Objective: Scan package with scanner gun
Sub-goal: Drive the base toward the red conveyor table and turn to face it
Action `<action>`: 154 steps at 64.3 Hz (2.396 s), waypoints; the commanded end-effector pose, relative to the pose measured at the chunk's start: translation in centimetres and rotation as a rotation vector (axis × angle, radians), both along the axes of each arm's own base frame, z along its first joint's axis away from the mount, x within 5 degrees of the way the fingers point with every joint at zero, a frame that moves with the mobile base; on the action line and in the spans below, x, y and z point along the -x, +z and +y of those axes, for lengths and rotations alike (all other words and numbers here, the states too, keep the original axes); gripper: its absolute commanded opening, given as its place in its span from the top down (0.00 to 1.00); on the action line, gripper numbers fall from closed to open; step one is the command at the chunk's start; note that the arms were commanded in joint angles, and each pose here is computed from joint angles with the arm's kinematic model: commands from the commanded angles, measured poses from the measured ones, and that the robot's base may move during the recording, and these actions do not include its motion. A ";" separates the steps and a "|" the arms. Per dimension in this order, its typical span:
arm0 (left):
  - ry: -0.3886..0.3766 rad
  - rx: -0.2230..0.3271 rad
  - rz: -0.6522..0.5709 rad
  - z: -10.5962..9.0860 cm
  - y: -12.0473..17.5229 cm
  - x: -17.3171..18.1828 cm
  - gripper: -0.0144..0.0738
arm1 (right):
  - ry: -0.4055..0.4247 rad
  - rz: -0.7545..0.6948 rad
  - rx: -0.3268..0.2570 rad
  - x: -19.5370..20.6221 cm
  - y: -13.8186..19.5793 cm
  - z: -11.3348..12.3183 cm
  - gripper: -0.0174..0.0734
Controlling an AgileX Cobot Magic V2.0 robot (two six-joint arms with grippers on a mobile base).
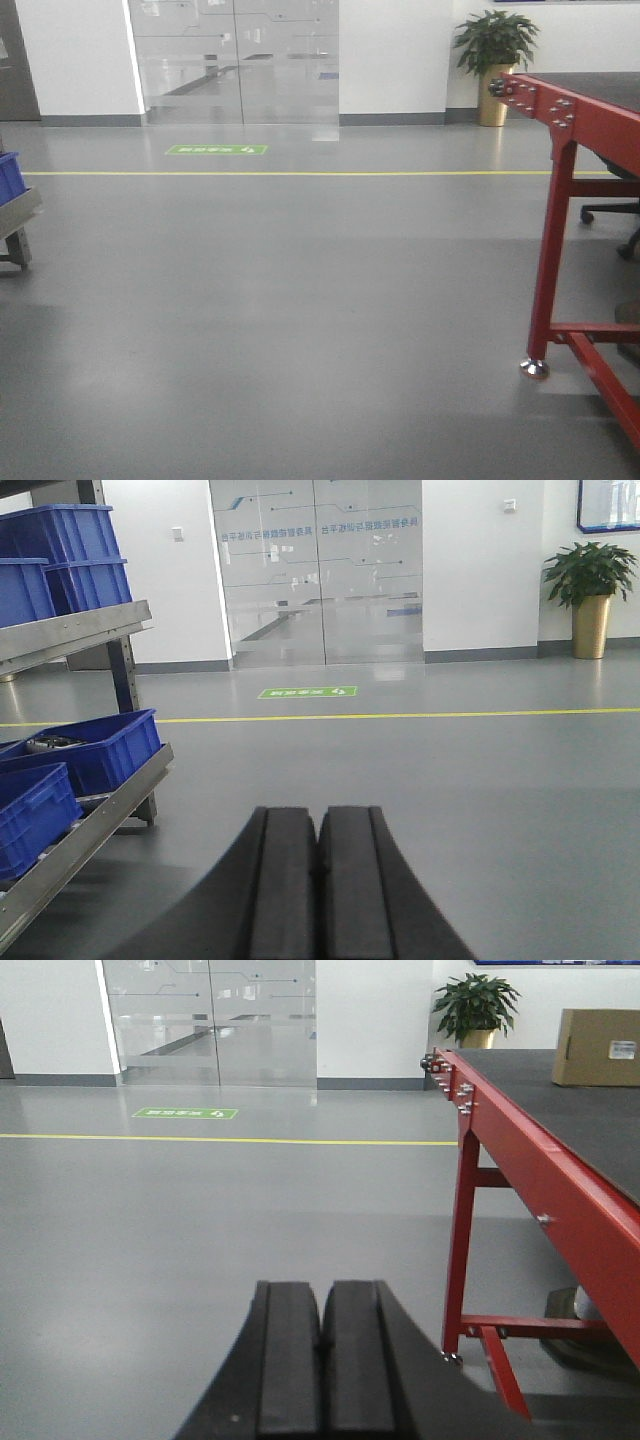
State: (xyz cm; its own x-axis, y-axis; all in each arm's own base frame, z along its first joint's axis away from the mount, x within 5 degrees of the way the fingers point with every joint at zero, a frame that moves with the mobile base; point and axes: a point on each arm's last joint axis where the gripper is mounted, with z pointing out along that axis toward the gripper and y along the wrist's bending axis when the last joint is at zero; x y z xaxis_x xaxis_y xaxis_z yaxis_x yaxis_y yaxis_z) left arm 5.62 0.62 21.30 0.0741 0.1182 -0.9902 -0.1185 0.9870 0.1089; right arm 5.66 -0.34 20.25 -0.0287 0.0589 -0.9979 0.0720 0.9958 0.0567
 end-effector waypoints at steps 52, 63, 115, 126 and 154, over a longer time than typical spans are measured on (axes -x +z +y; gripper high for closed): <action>0.001 0.001 -0.027 0.0 0.3 0.1 0.96 | -0.005 -0.024 0.010 0.0 0.2 0.0 0.98; -0.008 0.001 -0.027 0.0 0.3 0.1 0.96 | -0.005 -0.024 0.010 0.0 0.2 0.0 0.98; -0.065 0.002 -0.027 -0.4 0.3 0.0 0.96 | -0.005 -0.024 0.010 0.0 0.2 0.0 0.98; -0.065 0.002 -0.027 -0.4 0.3 0.0 0.96 | -0.007 -0.024 0.010 0.0 0.2 0.0 0.98; -0.065 0.002 -0.027 -0.4 0.3 0.0 0.96 | -0.007 -0.024 0.010 0.0 0.2 0.0 0.98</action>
